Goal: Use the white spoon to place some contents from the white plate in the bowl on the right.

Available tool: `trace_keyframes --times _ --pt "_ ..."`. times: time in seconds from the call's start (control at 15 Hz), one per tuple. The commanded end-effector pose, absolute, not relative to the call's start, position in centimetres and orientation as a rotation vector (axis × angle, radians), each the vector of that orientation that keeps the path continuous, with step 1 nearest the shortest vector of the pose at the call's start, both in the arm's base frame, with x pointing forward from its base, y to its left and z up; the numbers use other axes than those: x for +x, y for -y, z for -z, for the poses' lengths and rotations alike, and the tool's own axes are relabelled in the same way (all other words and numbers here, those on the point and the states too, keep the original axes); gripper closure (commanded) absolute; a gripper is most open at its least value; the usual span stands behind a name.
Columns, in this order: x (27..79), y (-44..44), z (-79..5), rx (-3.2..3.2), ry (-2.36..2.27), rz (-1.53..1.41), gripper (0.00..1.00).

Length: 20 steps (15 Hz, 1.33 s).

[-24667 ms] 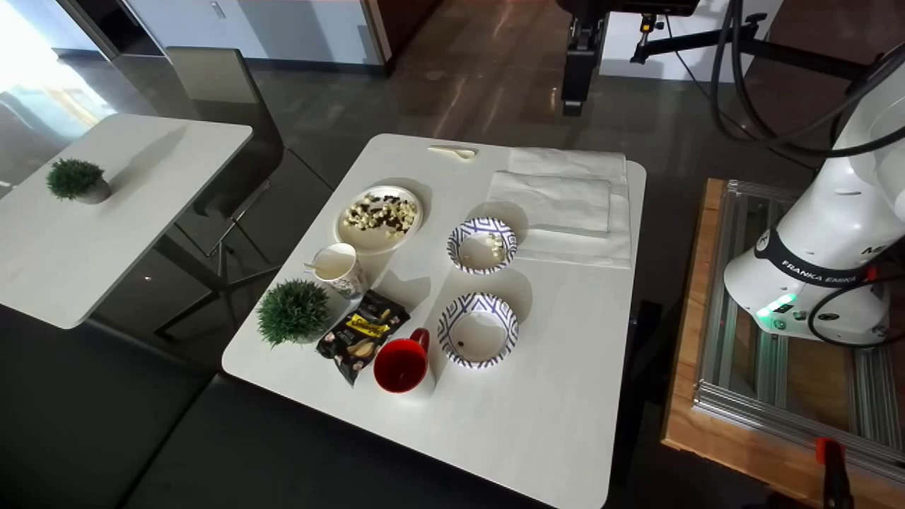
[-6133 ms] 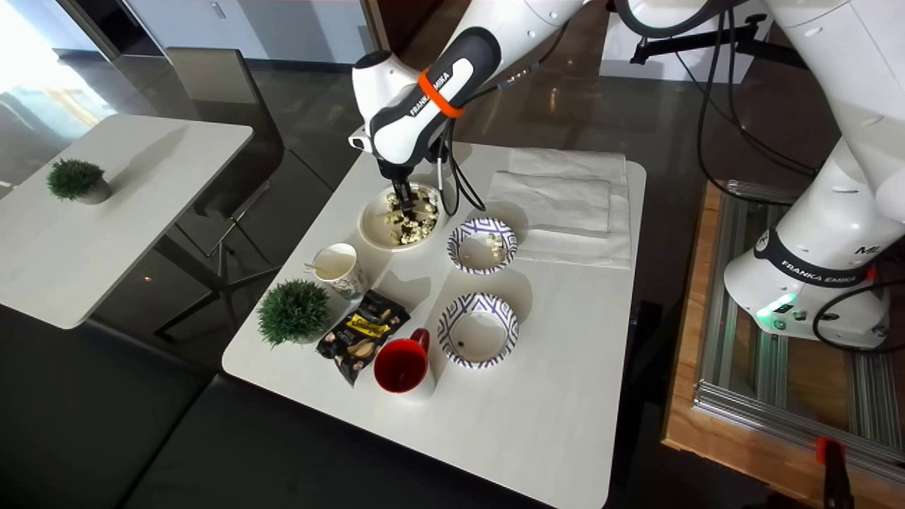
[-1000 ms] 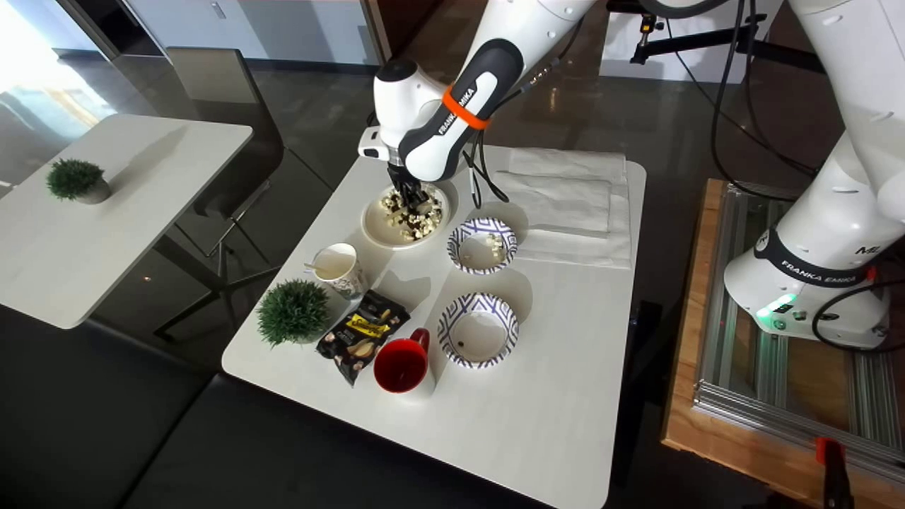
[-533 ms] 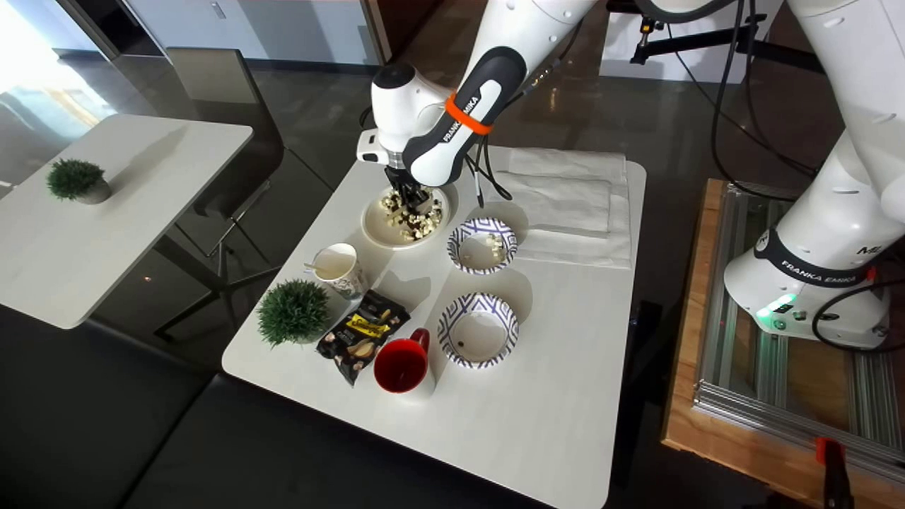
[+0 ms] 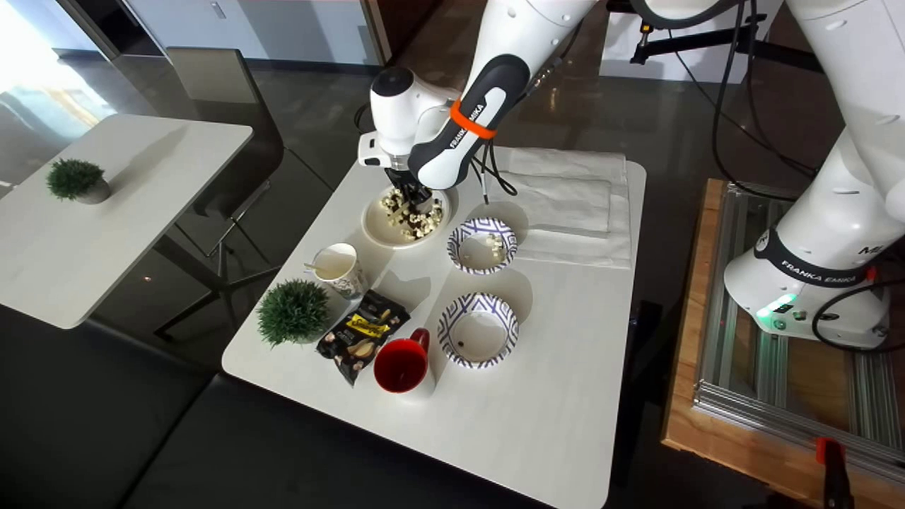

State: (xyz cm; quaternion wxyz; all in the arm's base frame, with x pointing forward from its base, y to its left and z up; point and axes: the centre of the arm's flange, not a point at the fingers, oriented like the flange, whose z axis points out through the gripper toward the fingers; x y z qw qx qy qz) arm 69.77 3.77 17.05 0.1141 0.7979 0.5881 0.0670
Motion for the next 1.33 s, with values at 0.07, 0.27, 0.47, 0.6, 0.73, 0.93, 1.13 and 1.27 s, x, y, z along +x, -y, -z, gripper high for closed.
trace_keyframes --times 0.07,0.27,0.47,0.6,0.73,0.93,1.13,1.27 --pt "69.2 -4.0 -16.9 2.241 -1.765 -0.162 0.96" --pt "68.8 -4.7 -17.4 2.173 -1.787 -0.133 0.96" --pt "68.6 -5.4 -17.7 2.088 -1.809 -0.090 0.96" --pt "68.4 -5.8 -18.1 2.015 -1.799 -0.056 0.96" --pt "68.2 -6.0 -19.0 1.988 -1.747 -0.019 0.96" --pt "66.8 -6.7 -21.5 2.121 -1.541 0.060 0.96" --pt "65.2 -7.7 -23.7 2.234 -1.421 0.241 0.96" --pt "64.1 -8.4 -25.2 2.309 -1.353 0.367 0.96"
